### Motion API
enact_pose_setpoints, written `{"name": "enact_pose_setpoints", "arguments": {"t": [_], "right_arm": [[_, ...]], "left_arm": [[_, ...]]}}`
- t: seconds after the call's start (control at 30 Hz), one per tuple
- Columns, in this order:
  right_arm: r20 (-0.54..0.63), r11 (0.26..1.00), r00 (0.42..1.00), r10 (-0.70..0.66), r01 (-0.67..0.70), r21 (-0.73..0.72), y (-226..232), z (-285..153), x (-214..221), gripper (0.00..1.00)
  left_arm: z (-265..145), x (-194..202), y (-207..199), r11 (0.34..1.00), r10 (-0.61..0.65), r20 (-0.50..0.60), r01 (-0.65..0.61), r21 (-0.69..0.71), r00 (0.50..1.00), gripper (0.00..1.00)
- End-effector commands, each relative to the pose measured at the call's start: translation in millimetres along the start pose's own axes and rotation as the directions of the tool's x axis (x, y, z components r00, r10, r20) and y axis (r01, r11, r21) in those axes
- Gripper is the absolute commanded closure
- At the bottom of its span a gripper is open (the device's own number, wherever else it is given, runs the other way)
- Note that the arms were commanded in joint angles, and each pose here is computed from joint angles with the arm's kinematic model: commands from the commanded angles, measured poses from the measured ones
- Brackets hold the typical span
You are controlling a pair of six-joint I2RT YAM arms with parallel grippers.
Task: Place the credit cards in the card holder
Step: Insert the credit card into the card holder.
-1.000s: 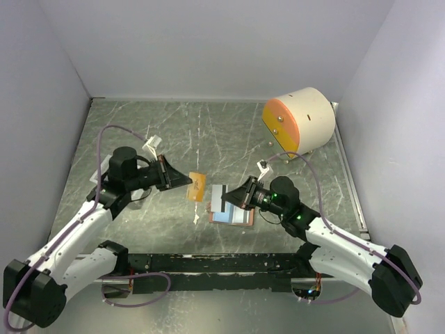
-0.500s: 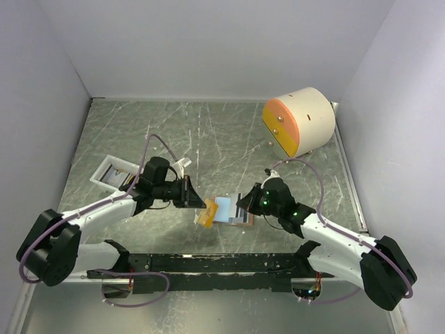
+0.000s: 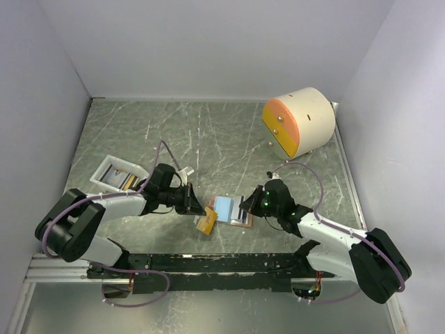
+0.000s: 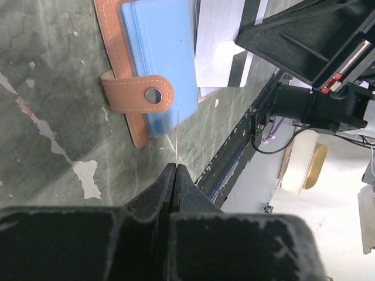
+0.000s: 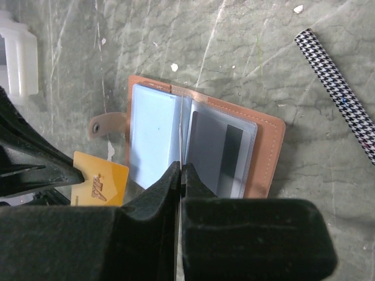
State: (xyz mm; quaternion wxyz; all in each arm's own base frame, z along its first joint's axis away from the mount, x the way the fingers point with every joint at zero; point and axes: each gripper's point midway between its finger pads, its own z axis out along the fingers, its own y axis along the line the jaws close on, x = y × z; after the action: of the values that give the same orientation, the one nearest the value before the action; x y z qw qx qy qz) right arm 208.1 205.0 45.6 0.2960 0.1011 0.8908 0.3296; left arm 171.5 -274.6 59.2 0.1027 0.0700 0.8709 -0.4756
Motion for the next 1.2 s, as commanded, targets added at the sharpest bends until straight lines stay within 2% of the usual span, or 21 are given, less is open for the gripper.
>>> {"name": "enact_pose_setpoints", "arguments": {"t": [0.0,0.33,1.17], "right_arm": [[0.007,0.999,1.000,0.008,-0.008,-0.054,7,0,-2,1.00],[0.036,0.997,0.998,0.046,-0.043,-0.067,5,-5,-9,1.00],[-0.027,0.987,0.992,0.125,-0.127,-0.098,-3,12,10,1.00]], "left_arm": [[6,-6,4,0.999,0.035,0.033,-0.035,-0.005,0.999,0.93],[4,-5,30,0.989,0.045,0.027,-0.040,-0.145,0.999,0.93],[4,6,40,0.987,0.016,0.014,-0.014,-0.158,1.000,0.93]]}}
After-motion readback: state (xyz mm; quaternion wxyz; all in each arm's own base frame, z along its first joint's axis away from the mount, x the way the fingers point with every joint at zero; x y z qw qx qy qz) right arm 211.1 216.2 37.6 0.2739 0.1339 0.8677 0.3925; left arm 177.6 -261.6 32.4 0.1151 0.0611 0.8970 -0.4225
